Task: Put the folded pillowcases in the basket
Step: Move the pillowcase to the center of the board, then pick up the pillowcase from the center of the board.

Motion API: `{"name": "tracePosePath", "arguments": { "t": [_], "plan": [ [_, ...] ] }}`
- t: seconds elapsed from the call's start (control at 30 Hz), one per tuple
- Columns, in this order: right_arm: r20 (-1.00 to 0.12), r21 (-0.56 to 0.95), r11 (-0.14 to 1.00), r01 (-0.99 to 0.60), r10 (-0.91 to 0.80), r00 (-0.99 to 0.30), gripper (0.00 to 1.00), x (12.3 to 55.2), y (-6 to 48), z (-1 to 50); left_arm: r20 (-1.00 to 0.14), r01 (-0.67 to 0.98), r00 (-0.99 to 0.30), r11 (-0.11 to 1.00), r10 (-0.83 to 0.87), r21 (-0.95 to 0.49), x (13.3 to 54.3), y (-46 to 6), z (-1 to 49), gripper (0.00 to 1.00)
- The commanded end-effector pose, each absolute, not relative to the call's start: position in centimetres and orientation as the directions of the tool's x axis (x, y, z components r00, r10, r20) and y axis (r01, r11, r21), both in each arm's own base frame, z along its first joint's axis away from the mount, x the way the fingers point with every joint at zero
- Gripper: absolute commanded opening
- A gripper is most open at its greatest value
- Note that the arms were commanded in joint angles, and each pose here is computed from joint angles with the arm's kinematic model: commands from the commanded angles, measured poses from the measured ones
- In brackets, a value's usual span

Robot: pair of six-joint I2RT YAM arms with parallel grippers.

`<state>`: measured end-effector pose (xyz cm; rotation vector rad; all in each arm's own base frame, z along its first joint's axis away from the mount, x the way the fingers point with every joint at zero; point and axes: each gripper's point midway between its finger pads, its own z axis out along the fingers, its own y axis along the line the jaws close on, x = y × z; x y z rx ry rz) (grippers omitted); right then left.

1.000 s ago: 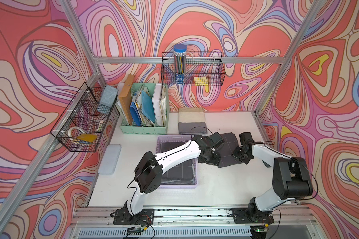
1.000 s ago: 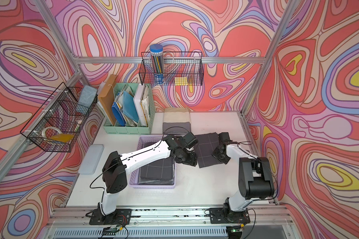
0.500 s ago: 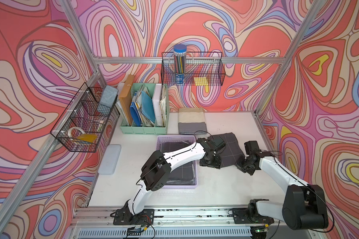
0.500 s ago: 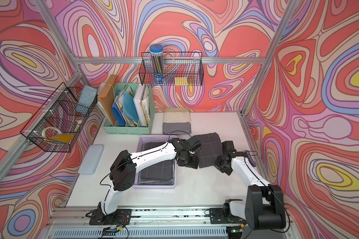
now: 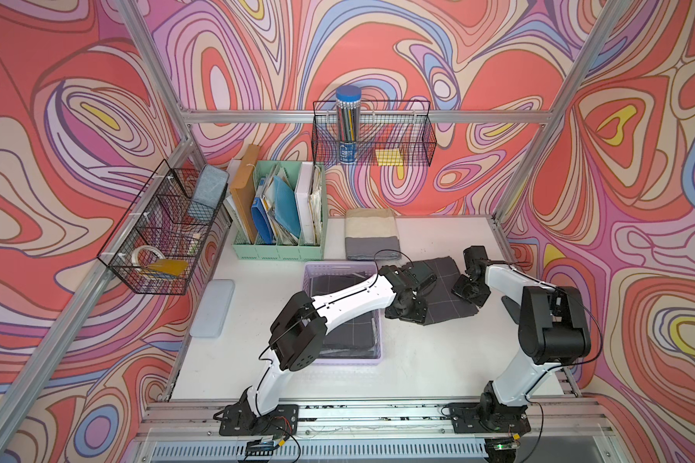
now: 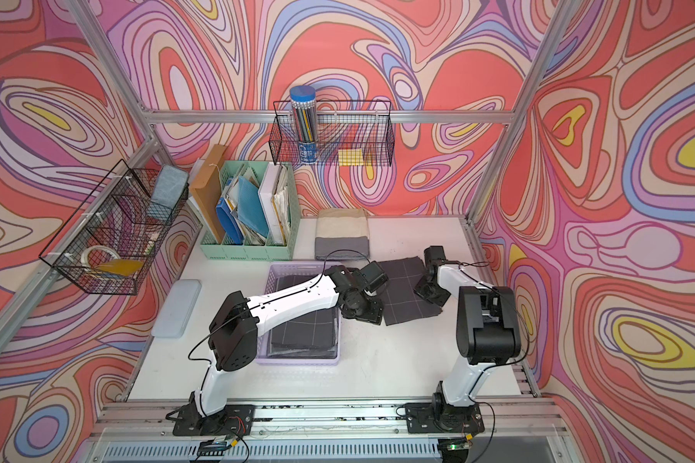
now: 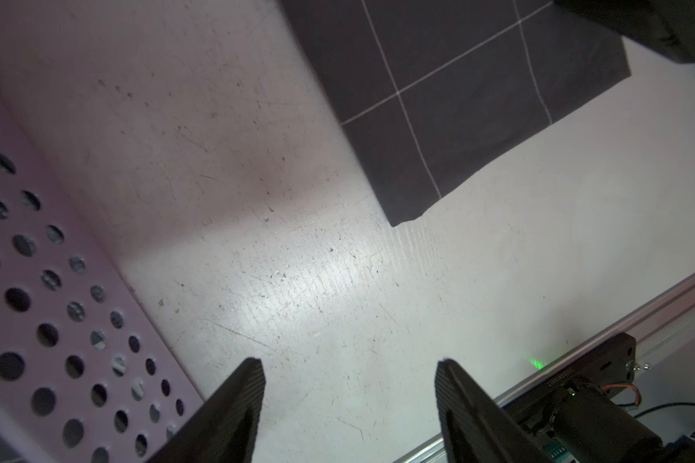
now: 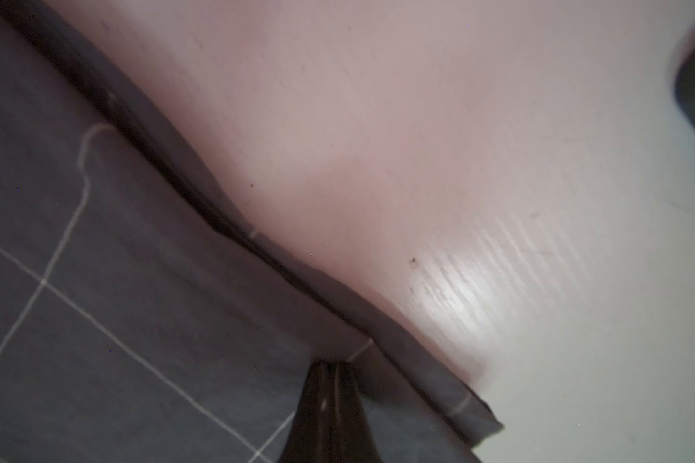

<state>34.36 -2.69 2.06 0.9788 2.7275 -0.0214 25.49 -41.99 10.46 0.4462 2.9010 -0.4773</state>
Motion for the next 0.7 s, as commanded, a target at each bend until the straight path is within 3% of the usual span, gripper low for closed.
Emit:
{"name": "tracePosePath", "arguments": {
  "t": [0.0, 0.17, 0.27, 0.37, 0.5, 0.6, 0.67],
  "plan": [
    [-0.127, 0.032, 0.783, 0.621, 0.619, -0.775, 0.00, 29.5, -1.2, -0.2, -0.218, 0.331, -0.936, 0.904, 0.278, -0.269, 25.7, -41.4, 10.8, 0.73],
    [-0.054, 0.041, 0.783, 0.620, 0.622, -0.781, 0.00, 25.3, 0.6, -1.0, -0.187, 0.320, -0.943, 0.904, 0.274, -0.284, 26.1, -42.0, 9.1, 0.73],
    [-0.065, 0.046, 0.786, 0.617, 0.619, -0.783, 0.00, 24.5, 0.7, 0.1, -0.181, 0.325, -0.942, 0.899, 0.281, -0.295, 26.2, -42.6, 8.5, 0.72],
    [-0.123, 0.035, 0.794, 0.607, 0.606, -0.786, 0.00, 25.1, -0.1, 2.0, -0.185, 0.323, -0.943, 0.898, 0.278, -0.299, 26.5, -42.9, 7.8, 0.73],
    [-0.131, 0.201, 0.795, 0.573, 0.601, -0.788, 0.00, 27.1, 2.2, 5.4, -0.136, 0.325, -0.945, 0.906, 0.298, -0.272, 26.3, -43.0, 6.1, 0.72],
    [-0.251, 0.217, 0.812, 0.542, 0.583, -0.773, 0.00, 30.0, 1.2, 8.6, -0.093, 0.318, -0.948, 0.909, 0.304, -0.271, 25.7, -42.9, 4.9, 0.71],
    [-0.308, 0.201, 0.843, 0.500, 0.538, -0.784, 0.21, 32.5, 0.6, 9.8, -0.083, 0.314, -0.949, 0.915, 0.303, -0.253, 25.5, -42.6, 4.4, 0.71]
  ]
}}
